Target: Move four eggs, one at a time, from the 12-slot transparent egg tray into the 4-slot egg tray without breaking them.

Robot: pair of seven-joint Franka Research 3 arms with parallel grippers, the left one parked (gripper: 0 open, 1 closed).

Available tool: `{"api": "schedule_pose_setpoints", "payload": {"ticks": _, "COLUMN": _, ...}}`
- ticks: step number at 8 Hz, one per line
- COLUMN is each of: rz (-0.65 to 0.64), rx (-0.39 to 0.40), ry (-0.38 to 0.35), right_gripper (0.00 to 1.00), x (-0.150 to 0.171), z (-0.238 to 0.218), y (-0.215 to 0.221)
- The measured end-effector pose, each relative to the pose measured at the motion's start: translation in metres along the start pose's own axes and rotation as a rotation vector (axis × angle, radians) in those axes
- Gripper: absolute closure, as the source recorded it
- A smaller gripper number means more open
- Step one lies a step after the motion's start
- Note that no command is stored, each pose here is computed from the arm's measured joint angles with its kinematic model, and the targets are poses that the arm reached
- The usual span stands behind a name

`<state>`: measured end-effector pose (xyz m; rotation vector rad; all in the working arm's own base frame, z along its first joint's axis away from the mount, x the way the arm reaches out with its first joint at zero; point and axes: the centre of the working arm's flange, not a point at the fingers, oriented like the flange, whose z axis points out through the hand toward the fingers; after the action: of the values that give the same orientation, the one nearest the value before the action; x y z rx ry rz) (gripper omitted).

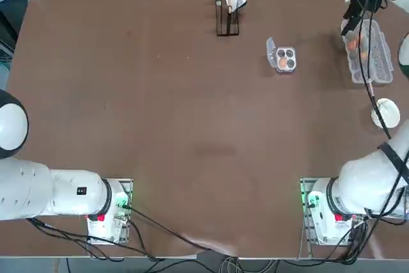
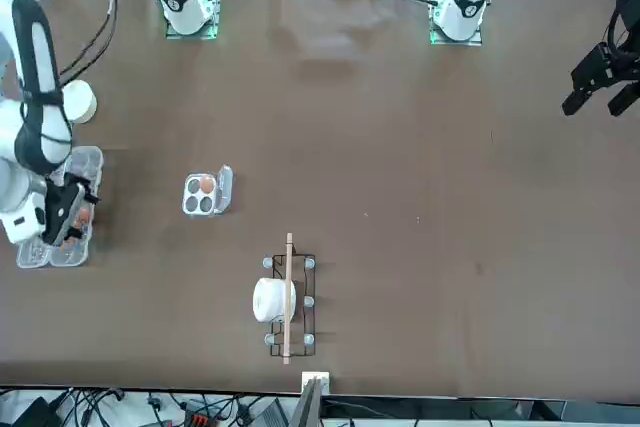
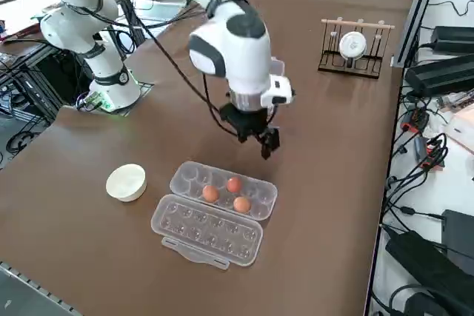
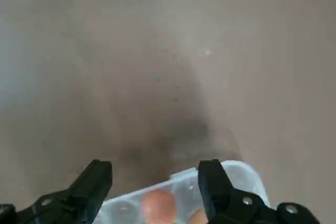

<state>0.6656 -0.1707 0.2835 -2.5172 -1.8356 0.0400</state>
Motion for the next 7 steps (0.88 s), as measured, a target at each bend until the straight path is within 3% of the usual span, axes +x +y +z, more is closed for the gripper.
{"api": "schedule_pose_setpoints", "payload": {"ticks": 7, "rz": -0.151, "rx": 0.036, "ry": 0.007, "right_gripper": 0.01, "x": -0.074, "z": 0.041, "y": 0.014}}
